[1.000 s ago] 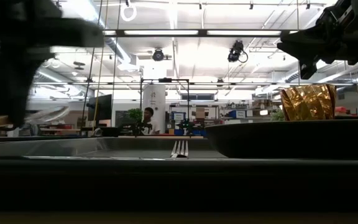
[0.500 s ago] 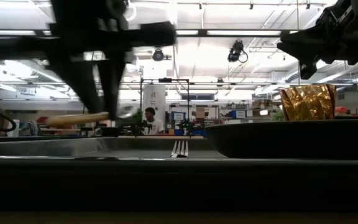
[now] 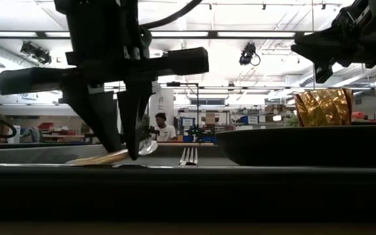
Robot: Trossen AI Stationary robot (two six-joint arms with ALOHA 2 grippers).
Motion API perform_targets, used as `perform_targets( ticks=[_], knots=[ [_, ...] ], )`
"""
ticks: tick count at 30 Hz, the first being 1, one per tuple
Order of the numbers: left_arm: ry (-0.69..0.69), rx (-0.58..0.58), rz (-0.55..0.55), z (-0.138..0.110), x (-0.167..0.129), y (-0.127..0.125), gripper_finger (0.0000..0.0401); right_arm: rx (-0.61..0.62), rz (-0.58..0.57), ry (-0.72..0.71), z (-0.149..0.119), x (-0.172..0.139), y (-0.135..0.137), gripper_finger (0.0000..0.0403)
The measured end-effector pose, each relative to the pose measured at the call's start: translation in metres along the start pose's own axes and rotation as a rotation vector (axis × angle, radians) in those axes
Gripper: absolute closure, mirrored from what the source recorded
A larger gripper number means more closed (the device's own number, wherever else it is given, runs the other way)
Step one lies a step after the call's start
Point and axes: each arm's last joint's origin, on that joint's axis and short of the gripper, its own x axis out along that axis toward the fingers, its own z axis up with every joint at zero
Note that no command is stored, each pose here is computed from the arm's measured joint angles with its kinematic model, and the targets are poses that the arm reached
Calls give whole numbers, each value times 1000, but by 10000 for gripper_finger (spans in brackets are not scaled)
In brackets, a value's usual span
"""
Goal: Pick and place plate/cup/fork/spoon on tray
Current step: Put the yellow spoon to the left of the orange fork on the black tray
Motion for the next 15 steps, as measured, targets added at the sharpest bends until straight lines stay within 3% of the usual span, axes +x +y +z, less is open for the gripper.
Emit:
perform_targets(
  ticks=[9, 15],
  knots=[
    [9, 0, -14, -4, 2, -1, 334, 0, 0, 0, 0, 0, 0, 315],
    [6, 3, -8, -3, 2, 0, 294, 0, 0, 1, 0, 0, 0, 315]
  ],
)
